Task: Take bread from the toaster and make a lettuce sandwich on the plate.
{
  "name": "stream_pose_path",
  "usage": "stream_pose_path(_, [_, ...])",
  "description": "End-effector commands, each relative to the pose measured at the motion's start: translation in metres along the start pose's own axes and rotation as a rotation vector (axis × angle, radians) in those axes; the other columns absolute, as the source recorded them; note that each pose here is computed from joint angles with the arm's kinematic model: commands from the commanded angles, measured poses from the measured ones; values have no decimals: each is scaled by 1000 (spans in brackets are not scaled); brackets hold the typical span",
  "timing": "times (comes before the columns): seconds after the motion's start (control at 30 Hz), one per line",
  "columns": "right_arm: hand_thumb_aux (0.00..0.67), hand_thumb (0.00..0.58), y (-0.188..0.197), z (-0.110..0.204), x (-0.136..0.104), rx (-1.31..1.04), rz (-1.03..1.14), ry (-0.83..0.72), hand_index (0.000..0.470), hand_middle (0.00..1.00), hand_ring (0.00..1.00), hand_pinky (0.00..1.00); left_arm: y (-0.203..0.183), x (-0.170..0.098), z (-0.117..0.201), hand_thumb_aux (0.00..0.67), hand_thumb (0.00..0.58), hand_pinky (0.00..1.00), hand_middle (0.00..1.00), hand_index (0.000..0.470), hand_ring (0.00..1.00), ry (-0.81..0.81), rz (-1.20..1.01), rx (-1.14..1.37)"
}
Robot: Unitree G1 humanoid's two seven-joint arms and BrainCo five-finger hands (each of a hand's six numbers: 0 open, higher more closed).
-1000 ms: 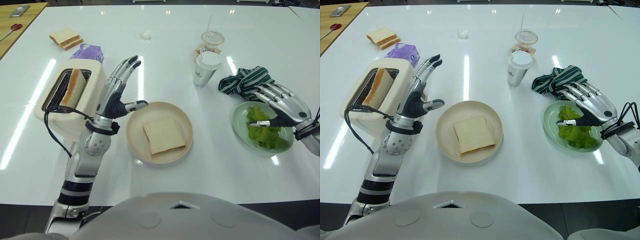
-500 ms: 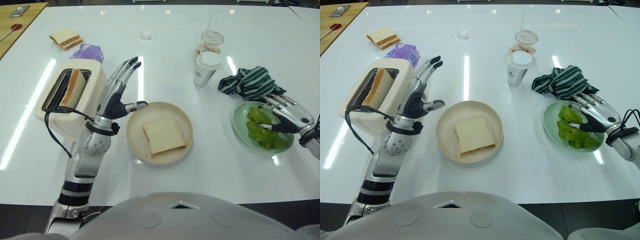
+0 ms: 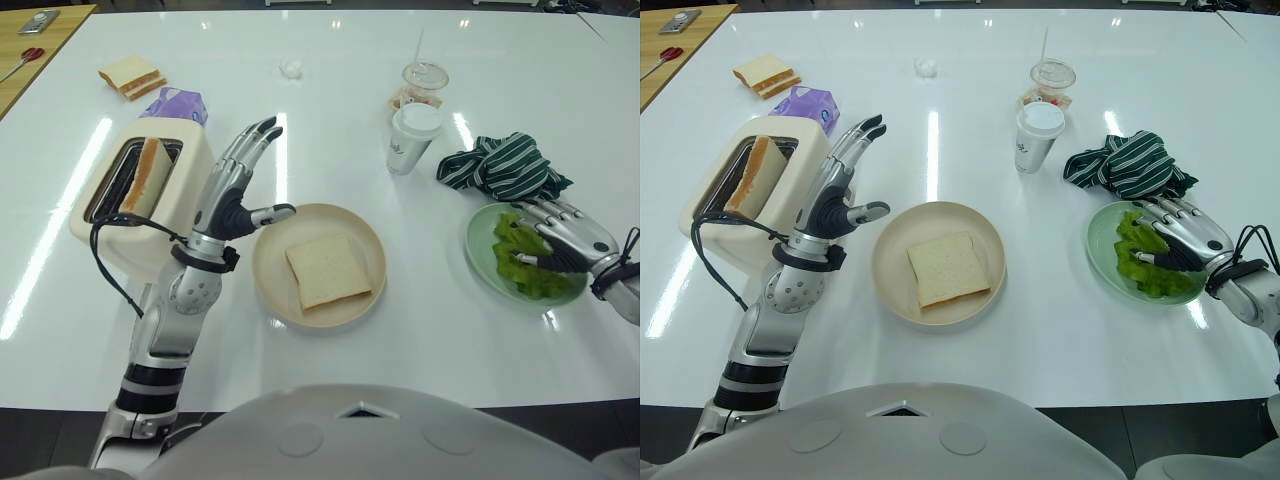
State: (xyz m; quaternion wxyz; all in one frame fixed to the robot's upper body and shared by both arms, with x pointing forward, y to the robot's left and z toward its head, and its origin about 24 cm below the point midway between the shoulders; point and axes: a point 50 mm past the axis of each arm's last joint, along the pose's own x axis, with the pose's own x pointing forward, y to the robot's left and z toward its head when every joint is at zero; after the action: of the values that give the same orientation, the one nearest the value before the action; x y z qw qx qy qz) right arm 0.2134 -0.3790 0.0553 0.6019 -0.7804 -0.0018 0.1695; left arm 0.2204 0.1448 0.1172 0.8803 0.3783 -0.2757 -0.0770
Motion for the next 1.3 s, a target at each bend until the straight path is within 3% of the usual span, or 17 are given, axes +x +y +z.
stream_pose_path(0.03, [418, 498, 5, 3, 3, 16, 27, 1, 293, 0, 0, 0, -1, -1, -3, 0, 0, 0, 0, 0, 0, 15, -15, 3])
stream_pose_path(0.1, [470, 528, 6, 3, 4, 17, 31, 4, 330, 0, 0, 0, -1, -1, -4, 0, 0, 0, 0, 0, 0, 16, -16, 3])
stream_pose_path(0.13, [565, 566, 6, 3, 4, 21, 32, 5, 396, 0, 0, 0, -1, -1, -4, 0, 0, 0, 0, 0, 0, 17, -15, 4])
stream_pose_path(0.2, [670, 580, 5, 3, 5, 28, 30, 3, 470, 0, 0, 0, -1, -1, -5, 0, 0, 0, 0, 0, 0, 18, -13, 7])
stream_pose_path(0.5, [670, 580, -5, 12, 11, 102, -70, -43, 470, 0, 0, 0, -2, -2, -8, 0, 0, 0, 0, 0, 0, 27, -17, 6])
stream_pose_path(0.8, [670, 580, -57, 34, 24, 191, -279, -207, 470, 0, 0, 0, 8, -1, -9, 0, 0, 0, 0, 0, 0, 29, 19, 22])
stream_pose_path(1.07, [670, 580, -103, 131, 79, 197, -341, -628, 470, 0, 0, 0, 25, 3, -7, 0, 0, 0, 0, 0, 0, 17, 73, 56])
stream_pose_path(1.3, [670, 580, -113, 205, 102, 143, -274, -923, 470, 0, 0, 0, 33, 6, -8, 0, 0, 0, 0, 0, 0, 18, 96, 61])
